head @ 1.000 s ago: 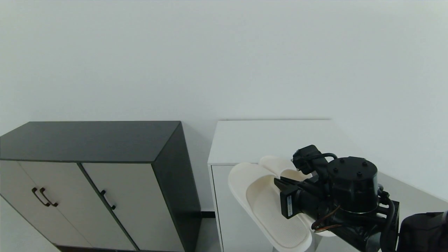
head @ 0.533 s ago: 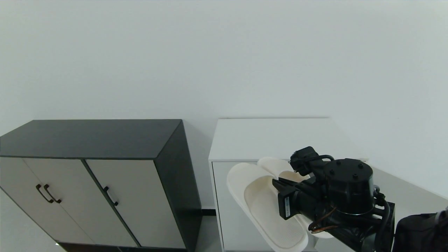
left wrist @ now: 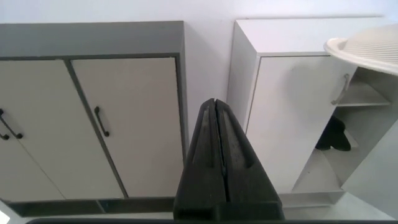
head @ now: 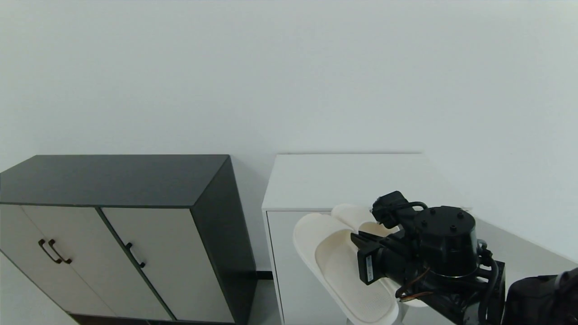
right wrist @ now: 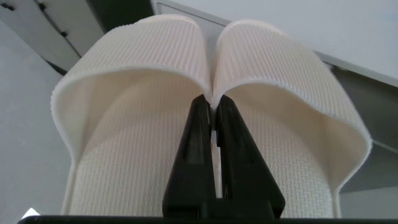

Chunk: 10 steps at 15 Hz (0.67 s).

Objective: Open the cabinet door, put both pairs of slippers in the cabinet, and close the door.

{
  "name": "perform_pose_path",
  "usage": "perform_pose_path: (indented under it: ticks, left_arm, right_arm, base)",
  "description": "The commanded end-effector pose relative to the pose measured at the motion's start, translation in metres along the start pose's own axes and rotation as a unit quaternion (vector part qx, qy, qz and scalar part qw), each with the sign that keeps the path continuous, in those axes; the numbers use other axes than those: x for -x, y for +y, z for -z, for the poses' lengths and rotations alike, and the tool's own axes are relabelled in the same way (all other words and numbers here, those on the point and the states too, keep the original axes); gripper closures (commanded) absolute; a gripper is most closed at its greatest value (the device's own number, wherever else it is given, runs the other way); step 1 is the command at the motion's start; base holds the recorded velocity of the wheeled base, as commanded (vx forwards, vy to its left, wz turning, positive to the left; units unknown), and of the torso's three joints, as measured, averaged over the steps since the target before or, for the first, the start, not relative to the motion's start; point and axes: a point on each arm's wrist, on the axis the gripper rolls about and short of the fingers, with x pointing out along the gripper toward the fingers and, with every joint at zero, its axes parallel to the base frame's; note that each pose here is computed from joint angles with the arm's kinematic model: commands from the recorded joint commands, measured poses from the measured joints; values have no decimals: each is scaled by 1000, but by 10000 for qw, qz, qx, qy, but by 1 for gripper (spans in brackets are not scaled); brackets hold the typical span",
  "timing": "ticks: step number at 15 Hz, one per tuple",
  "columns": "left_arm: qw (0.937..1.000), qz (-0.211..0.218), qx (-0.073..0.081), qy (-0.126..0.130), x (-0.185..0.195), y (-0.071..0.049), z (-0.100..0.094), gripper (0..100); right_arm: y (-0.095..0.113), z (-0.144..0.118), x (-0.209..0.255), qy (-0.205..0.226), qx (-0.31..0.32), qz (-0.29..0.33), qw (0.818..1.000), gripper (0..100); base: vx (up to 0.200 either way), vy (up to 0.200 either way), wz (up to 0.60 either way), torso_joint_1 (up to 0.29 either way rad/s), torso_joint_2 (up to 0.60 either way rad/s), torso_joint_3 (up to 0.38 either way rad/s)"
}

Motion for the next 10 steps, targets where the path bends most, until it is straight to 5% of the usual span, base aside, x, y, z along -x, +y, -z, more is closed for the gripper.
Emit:
perform_pose_path:
  ticks: [1, 10]
  left_arm:
    - [10000, 1, 1, 13, 0, 0, 0, 100]
    - [10000, 1, 1, 6, 0, 0, 0, 100]
  right_arm:
    - [0, -1, 1, -19, -4, -2, 10000, 100]
    - [7, 3, 25, 0, 66, -236, 9997, 100]
  base:
    - [0, -200, 0, 12, 2, 2]
    - [0, -178, 0, 3, 3, 3]
